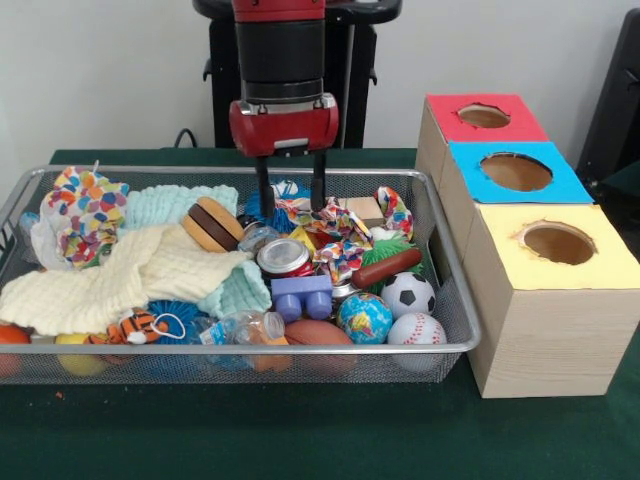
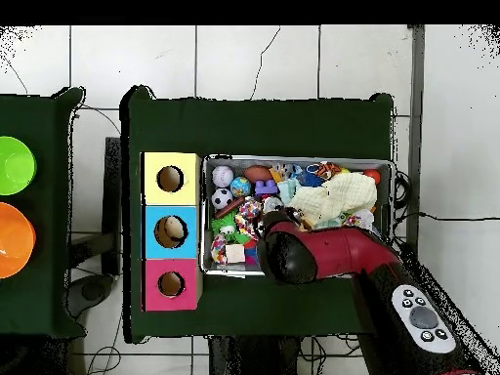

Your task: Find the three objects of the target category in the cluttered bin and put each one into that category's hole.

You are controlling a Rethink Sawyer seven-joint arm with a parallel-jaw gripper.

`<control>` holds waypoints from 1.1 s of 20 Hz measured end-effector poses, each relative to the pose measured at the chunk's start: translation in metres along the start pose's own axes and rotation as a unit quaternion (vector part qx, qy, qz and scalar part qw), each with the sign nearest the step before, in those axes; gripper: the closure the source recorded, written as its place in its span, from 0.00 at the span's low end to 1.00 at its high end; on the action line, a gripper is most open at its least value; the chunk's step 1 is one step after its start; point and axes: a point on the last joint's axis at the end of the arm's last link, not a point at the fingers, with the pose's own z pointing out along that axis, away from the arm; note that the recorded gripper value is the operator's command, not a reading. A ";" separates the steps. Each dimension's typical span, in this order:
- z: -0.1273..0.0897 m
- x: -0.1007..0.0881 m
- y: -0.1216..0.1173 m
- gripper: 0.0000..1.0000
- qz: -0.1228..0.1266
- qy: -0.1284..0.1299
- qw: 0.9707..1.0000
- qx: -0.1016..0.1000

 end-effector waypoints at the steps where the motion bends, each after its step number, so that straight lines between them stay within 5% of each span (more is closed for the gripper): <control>1: 0.003 0.000 -0.003 0.00 -0.003 -0.002 1.000 0.001; 10: 0.031 -0.002 -0.026 0.00 0.010 -0.017 1.000 -0.009; 22: 0.069 -0.037 -0.054 0.00 0.039 -0.021 0.999 -0.019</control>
